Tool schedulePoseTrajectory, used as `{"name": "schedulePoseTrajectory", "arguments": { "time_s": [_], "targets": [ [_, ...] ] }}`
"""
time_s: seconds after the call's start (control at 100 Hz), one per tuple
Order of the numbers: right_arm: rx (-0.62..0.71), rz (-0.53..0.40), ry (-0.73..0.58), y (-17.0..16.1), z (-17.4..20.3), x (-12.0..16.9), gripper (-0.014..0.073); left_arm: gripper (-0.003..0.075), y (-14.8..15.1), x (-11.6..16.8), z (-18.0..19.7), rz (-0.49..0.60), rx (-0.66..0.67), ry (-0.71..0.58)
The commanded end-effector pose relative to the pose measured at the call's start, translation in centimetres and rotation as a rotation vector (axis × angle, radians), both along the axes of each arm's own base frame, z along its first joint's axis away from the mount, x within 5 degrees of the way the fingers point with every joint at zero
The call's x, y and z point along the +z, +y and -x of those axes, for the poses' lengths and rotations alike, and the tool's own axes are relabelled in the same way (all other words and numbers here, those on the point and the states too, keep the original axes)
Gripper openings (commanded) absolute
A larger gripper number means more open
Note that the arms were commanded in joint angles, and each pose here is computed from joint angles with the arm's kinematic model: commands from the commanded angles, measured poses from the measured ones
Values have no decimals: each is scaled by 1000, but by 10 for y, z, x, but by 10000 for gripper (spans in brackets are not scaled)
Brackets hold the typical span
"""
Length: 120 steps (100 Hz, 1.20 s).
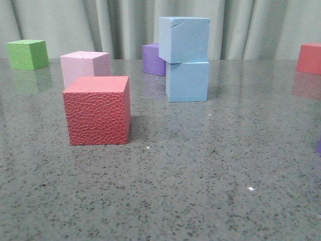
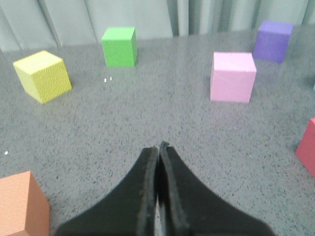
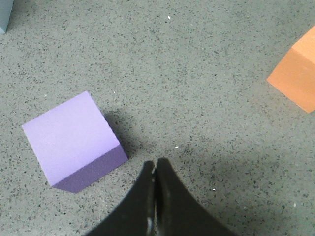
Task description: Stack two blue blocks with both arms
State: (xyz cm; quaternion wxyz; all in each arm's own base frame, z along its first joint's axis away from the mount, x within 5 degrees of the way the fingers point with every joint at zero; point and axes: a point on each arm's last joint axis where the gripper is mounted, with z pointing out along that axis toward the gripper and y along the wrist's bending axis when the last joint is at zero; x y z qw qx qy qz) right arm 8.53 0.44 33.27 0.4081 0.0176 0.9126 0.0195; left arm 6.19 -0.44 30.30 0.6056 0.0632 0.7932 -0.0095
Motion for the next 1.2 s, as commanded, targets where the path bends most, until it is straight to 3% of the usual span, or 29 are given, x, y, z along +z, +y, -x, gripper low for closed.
{"name": "schedulePoseTrajectory", "arguments": {
  "time_s": [0.0,0.25,0.51,0.88,1.19],
  "targets": [
    [0,12,-82,-1,-4,11,-67,-19,-1,3,1,35,-15,-167],
    [0,12,-82,-1,-4,11,-67,-19,-3,-37,4,66,-36,-278],
    [0,12,-82,-1,-4,11,-67,-19,-4,-67,3,85,-37,-284],
    [0,12,-82,-1,-4,11,-67,-19,4,-73,2,89,97,-295],
    [0,12,-82,-1,-4,11,-67,-19,5,-74,6,72,113,-336]
  ]
}}
